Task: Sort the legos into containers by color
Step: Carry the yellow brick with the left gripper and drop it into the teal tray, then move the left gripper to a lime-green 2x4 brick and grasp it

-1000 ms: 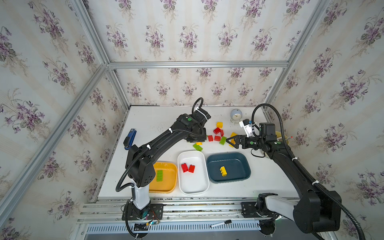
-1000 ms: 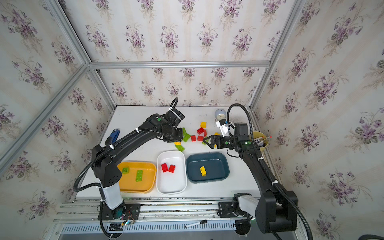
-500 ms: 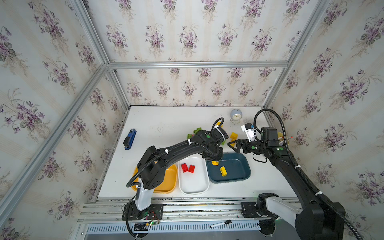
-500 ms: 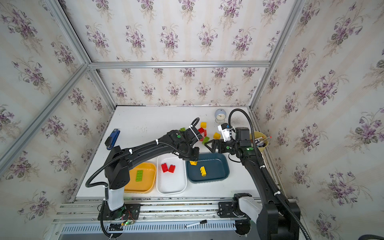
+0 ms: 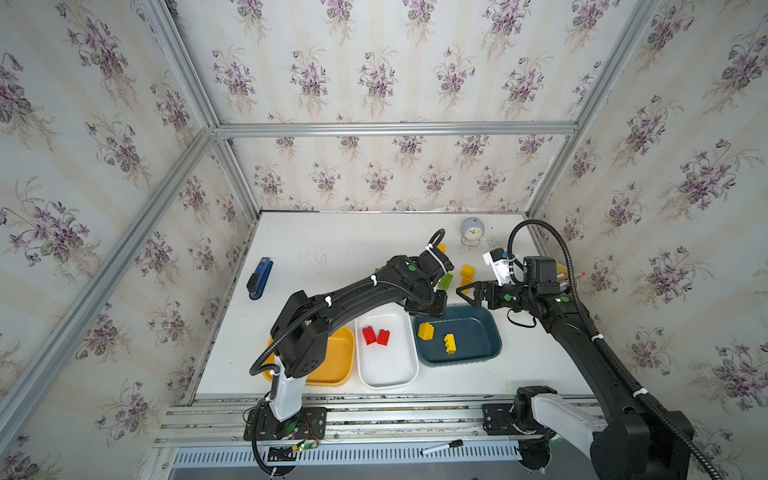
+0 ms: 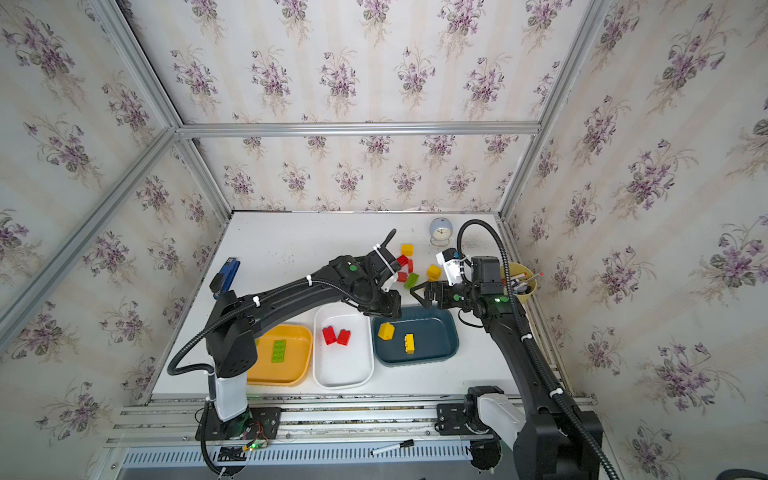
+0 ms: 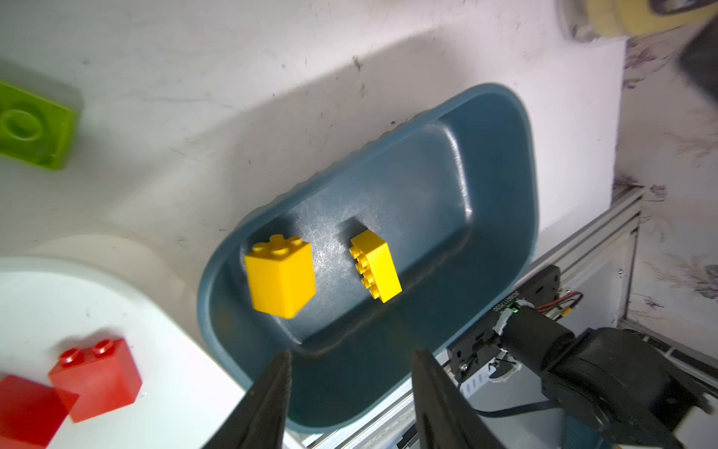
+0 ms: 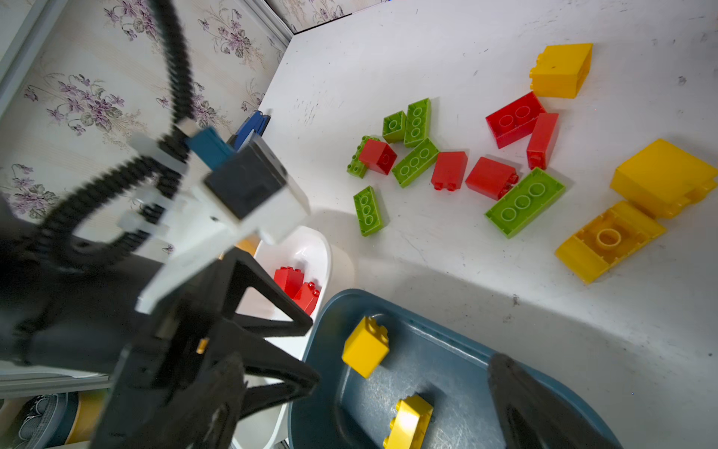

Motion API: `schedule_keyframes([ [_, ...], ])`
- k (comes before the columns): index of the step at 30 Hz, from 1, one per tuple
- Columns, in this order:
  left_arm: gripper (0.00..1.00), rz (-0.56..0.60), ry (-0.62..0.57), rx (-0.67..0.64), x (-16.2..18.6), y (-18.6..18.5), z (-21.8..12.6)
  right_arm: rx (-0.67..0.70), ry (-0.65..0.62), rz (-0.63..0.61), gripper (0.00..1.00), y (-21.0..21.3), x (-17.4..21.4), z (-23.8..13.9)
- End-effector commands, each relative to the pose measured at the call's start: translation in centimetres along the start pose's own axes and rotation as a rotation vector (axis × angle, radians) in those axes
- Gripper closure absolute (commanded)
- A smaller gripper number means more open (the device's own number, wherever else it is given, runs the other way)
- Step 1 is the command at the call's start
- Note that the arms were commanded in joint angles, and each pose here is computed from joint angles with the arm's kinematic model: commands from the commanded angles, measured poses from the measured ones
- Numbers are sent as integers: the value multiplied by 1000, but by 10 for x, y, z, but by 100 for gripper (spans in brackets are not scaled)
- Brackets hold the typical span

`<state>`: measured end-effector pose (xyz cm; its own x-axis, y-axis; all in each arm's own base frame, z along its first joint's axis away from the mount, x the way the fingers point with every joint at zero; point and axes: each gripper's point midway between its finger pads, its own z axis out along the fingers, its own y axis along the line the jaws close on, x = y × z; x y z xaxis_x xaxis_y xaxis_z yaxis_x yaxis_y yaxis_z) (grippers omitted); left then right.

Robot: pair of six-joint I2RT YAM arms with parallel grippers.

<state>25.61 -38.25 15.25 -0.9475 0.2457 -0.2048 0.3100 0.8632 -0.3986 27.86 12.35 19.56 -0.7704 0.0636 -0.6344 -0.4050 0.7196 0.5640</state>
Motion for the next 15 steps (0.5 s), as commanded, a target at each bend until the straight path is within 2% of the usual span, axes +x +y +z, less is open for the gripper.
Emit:
schedule_keyframes([
  [1, 46, 14, -31, -61, -10, 24, -16, -16, -14, -19, 0, 4, -7, -1],
  [8, 41, -46, -107, -237, -48, 107, -43, -35, -19, -11, 0, 7, -10, -1],
  [15, 40, -83, -99, -407, -76, 182, -32, -29, -16, -17, 0, 7, -14, -1],
])
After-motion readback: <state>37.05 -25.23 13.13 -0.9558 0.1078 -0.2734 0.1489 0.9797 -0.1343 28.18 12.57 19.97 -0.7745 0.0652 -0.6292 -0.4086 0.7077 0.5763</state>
